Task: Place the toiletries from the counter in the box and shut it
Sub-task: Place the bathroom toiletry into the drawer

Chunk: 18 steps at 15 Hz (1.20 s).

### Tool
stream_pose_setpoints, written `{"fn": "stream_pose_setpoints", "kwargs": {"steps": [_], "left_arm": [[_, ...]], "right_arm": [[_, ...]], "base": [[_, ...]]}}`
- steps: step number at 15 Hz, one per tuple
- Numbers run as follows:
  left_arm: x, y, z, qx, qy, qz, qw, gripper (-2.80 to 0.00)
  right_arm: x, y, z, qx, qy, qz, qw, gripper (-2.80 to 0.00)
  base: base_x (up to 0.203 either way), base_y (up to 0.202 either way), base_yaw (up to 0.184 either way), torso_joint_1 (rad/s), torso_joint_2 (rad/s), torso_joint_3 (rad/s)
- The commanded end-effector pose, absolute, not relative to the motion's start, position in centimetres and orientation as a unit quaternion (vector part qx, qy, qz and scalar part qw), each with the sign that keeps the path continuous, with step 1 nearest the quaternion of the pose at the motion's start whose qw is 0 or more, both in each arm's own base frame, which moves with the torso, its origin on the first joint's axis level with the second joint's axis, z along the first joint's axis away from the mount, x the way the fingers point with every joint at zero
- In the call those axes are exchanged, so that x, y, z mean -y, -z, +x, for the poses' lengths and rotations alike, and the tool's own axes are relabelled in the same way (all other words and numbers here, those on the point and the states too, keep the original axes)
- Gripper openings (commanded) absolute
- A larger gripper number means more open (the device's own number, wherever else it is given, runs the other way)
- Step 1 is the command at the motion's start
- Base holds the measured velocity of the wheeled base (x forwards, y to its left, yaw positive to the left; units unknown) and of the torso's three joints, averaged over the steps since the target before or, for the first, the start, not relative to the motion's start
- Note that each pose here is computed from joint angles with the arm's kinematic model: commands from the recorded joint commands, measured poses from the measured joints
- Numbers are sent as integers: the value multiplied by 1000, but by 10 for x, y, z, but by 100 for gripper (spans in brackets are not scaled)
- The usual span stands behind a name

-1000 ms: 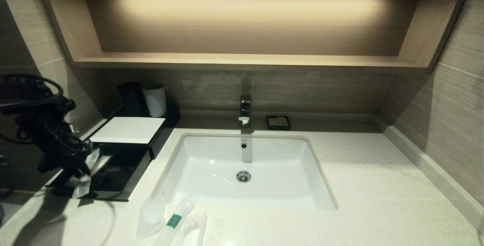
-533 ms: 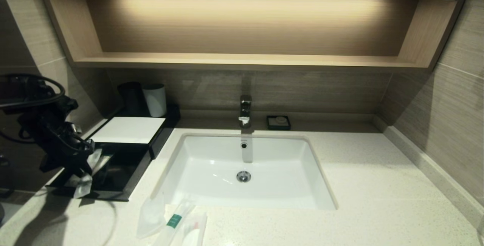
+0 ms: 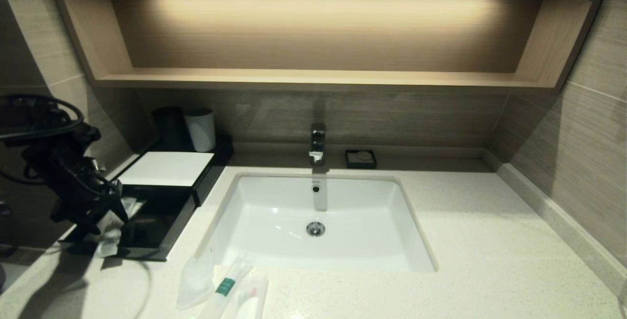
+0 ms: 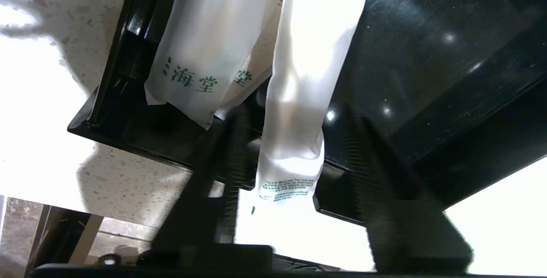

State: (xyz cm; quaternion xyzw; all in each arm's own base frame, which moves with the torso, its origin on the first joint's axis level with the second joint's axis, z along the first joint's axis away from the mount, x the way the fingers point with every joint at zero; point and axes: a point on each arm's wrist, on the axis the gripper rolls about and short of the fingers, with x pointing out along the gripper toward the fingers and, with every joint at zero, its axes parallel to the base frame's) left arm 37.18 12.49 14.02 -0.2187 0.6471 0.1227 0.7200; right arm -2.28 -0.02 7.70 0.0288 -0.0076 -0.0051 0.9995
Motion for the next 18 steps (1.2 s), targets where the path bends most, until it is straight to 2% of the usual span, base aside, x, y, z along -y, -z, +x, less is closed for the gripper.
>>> {"fn": "stream_pose_setpoints", "kwargs": {"steps": [1, 5, 9, 12, 13, 18], "left_arm": [[-124, -144, 370, -646, -122, -220, 720, 0], [-116, -166, 358, -639, -118, -217, 728, 0], [-92, -210, 322, -651, -101, -203, 724, 0], [-74, -236, 288, -675, -95, -199, 705, 0], [-70, -236, 277, -685, -95, -200, 694, -280], [-68, -198, 263, -743, -104, -208, 628, -280]], "right_arm": [[0, -77, -23, 7, 5, 29, 1000, -280], [0, -77, -23, 8, 5, 29, 1000, -280], [0, -77, -23, 7, 5, 29, 1000, -280], [0, -77, -23, 7, 4, 29, 1000, -280], [0, -77, -23, 7, 5, 29, 1000, -280], [0, -77, -23, 7, 5, 29, 1000, -280]], "base": [[0, 0, 0, 0, 0, 0], [0, 0, 0, 0, 0, 0], [0, 0, 0, 0, 0, 0], [0, 0, 0, 0, 0, 0], [0, 0, 0, 0, 0, 0], [0, 0, 0, 0, 0, 0]]}}
